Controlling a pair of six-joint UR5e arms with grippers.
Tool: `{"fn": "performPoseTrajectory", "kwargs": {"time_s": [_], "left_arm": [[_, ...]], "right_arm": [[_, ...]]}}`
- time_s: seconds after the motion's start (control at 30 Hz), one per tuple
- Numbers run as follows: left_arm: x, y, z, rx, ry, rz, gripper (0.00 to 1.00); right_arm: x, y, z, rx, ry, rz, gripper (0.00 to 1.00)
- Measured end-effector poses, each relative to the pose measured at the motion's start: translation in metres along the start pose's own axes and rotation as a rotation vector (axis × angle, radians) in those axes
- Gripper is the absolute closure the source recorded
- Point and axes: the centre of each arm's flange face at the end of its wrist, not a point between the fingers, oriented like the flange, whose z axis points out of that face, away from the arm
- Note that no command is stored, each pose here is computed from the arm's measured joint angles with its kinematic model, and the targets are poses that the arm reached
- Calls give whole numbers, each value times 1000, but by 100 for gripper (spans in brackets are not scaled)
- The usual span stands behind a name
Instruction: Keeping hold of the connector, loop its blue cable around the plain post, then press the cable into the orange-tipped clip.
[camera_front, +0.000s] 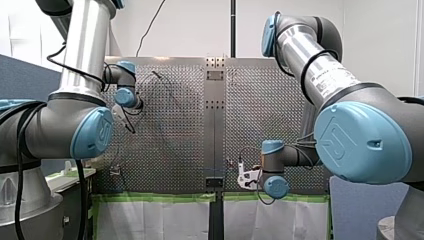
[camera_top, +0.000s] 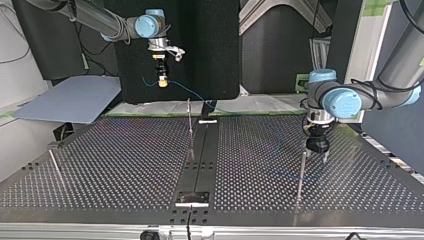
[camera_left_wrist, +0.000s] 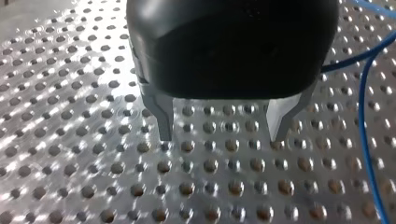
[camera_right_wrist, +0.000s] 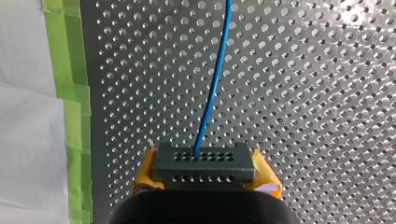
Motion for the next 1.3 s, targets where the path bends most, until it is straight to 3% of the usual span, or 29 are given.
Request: {"fn": "performPoseTrajectory", "kwargs": {"time_s": [0.27,0.63,0.97,1.3], "left_arm": [[1,-7,2,84,25,-77,2],[-17,-26,-20,188,20,-180,2],[-12,-17,-32,177,38,-211,2],[-16,-12,-34,192,12,-215,2]], "right_arm": [[0,0,0,-1,3,1,100],[0,0,1,0,9,1,100],[1,1,2,-1,13,2,100],[2,1,3,-1,20,5,100]]}}
